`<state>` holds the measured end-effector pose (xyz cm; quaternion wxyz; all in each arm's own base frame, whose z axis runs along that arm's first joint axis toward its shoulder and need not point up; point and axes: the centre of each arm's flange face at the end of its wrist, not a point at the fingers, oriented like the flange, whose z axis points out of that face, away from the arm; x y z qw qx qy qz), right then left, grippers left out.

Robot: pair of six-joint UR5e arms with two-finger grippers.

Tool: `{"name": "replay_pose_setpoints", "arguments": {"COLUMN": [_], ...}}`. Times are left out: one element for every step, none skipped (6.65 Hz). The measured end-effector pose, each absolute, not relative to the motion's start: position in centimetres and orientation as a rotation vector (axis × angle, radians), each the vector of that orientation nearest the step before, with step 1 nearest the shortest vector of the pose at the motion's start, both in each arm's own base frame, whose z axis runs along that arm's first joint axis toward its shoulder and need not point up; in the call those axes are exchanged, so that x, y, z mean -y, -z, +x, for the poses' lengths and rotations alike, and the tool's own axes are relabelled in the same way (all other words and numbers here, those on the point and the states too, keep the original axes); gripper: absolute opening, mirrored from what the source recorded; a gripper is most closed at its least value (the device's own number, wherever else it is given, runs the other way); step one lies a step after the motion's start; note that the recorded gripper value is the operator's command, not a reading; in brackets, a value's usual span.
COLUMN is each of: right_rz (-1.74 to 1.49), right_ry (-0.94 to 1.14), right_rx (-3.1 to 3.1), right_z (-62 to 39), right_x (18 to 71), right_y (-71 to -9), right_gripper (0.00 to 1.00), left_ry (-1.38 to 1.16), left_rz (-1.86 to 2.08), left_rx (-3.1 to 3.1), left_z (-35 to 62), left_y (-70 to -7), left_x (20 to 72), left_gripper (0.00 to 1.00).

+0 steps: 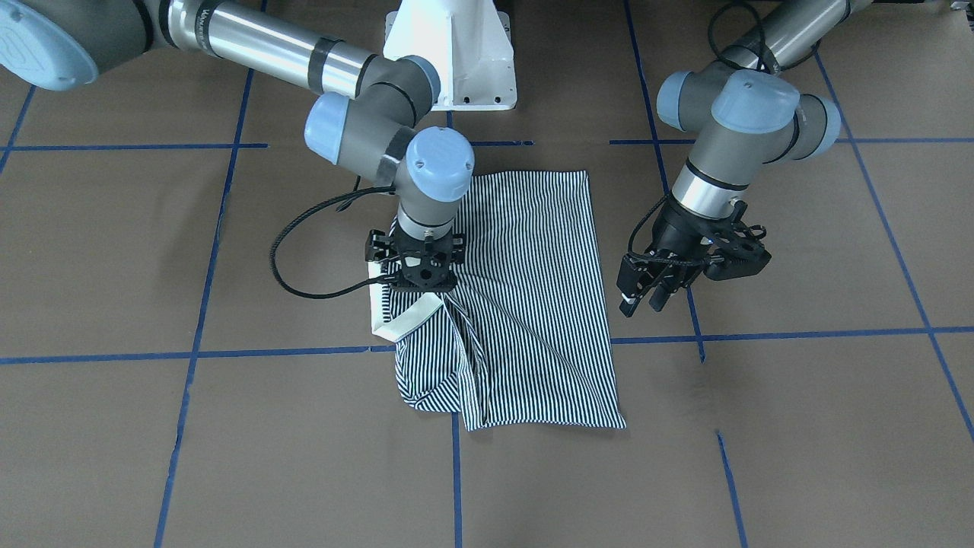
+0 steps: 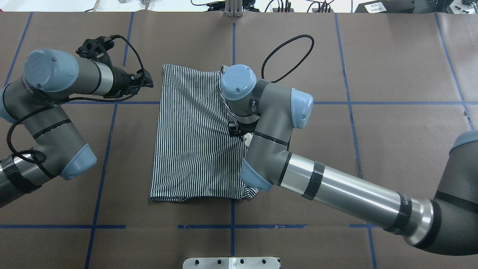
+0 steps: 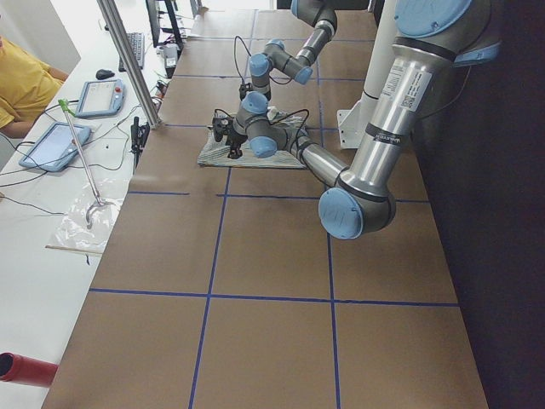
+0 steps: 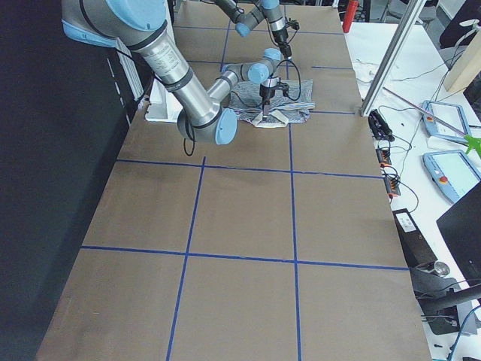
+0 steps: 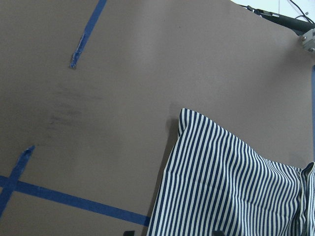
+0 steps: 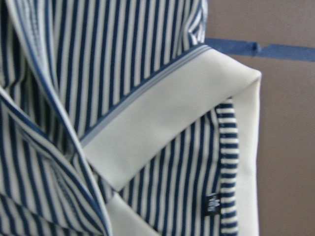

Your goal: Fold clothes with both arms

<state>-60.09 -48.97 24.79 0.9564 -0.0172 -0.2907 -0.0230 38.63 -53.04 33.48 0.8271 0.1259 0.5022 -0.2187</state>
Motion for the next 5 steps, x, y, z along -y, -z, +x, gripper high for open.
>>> {"name": "replay_pose_setpoints", "arguments": {"right_rz": [-0.029, -0.022, -0.013, 0.000, 0.013], "right_ry": [0.064, 0.069, 0.061, 0.043, 0.022], "right_rx": [0.601, 0.608, 0.616, 0.628, 0.643], "right_z": [-57.9, -57.0, -56.4, -55.9, -56.3], "right_x": [48.9, 49.0, 49.5, 50.7, 52.3], "right_y": [-26.1, -26.4, -26.2, -25.1, -22.9], "right_gripper": [1.00, 1.00, 1.00, 1.00, 1.00], "left_ry": [0.464, 0.463, 0.463, 0.462, 0.462], "left_rz": [0.269, 0.269, 0.268, 0.267, 0.266], "left_rx": [-1.069, -1.069, -1.069, -1.069, -1.071], "left_z": [38.6, 38.6, 38.7, 38.8, 38.9], "left_y": [-33.4, -33.3, -33.4, -33.3, -33.3], "left_x": [53.0, 53.0, 52.9, 52.8, 52.7], "left_gripper": [0.61, 0.62, 0.62, 0.62, 0.62]}}
